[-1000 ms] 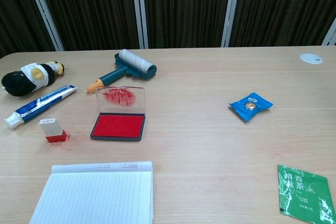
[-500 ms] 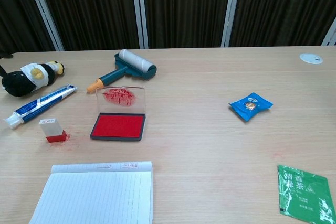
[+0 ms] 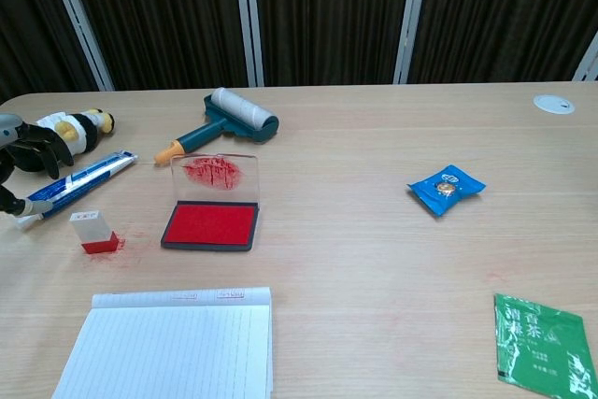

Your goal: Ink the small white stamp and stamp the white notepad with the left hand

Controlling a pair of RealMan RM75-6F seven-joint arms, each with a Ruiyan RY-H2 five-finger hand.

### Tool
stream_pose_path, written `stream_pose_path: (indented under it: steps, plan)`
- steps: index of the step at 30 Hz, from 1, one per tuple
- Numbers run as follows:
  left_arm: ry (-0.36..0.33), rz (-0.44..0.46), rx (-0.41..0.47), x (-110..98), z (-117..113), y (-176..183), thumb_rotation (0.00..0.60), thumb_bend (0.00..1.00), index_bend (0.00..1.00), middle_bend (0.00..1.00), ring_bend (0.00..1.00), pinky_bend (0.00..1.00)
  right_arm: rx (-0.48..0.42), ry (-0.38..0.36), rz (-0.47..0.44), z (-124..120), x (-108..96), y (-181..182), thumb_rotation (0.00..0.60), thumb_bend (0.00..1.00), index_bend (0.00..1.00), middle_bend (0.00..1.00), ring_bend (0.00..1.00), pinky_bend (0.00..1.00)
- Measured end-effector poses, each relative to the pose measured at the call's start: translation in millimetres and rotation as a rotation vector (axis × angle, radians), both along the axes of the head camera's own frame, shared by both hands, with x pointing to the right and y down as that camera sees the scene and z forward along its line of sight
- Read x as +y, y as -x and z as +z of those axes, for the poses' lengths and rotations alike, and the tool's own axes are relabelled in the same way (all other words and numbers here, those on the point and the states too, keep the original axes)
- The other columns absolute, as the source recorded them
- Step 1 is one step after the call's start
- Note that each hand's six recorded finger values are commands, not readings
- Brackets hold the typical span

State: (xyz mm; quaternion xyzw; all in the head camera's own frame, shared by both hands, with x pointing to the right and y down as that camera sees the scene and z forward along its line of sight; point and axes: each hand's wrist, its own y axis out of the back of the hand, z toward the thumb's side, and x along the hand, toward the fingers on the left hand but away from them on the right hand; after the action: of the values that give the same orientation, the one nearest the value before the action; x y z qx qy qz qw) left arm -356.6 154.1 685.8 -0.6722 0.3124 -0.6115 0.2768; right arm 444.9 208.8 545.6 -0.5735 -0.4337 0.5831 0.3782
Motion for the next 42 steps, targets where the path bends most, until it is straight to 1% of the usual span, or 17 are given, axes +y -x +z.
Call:
stream_pose_path:
  steps: [6, 14, 20, 25, 34, 42]
  plan:
    - [0.024, 0.019, -0.001, 2.1, 10.6, -10.0, 0.6, 0.24, 0.38, 0.4, 0.77, 0.8, 0.003, 0.004, 0.003, 1.1, 0.2, -1.3, 0.6, 0.0, 0.0, 0.0, 0.0, 0.0]
    - [0.033, 0.044, -0.017, 5.5, 23.9, -18.6, 0.6, 0.24, 0.4, 0.4, 0.77, 0.8, 0.015, 0.014, 0.012, 4.2, 0.5, -5.5, 0.6, 0.0, 0.0, 0.0, 0.0, 0.0]
    - [0.056, 0.033, -0.012, 9.4, 32.7, -22.9, 0.6, 0.24, 0.4, 0.42, 0.77, 0.8, 0.017, 0.02, 0.013, 6.2, 0.5, -5.8, 0.6, 0.0, 0.0, 0.0, 0.0, 0.0]
    - [0.056, 0.033, -0.018, 9.3, 34.7, -26.2, 0.6, 0.25, 0.41, 0.45, 0.77, 0.8, 0.017, 0.022, 0.015, 6.6, 0.4, -6.2, 0.6, 0.0, 0.0, 0.0, 0.0, 0.0]
    - [0.044, 0.041, -0.033, 5.1, 34.1, -28.9, 0.6, 0.27, 0.43, 0.46, 0.77, 0.8, 0.017, 0.027, 0.02, 7.6, 0.0, -7.8, 0.6, 0.0, 0.0, 0.0, 0.0, 0.0]
    - [0.061, 0.05, -0.042, 6.6, 38.1, -30.1, 0.6, 0.3, 0.47, 0.48, 0.77, 0.8, 0.02, 0.029, 0.022, 8.5, -0.1, -8.5, 0.6, 0.0, 0.0, 0.0, 0.0, 0.0]
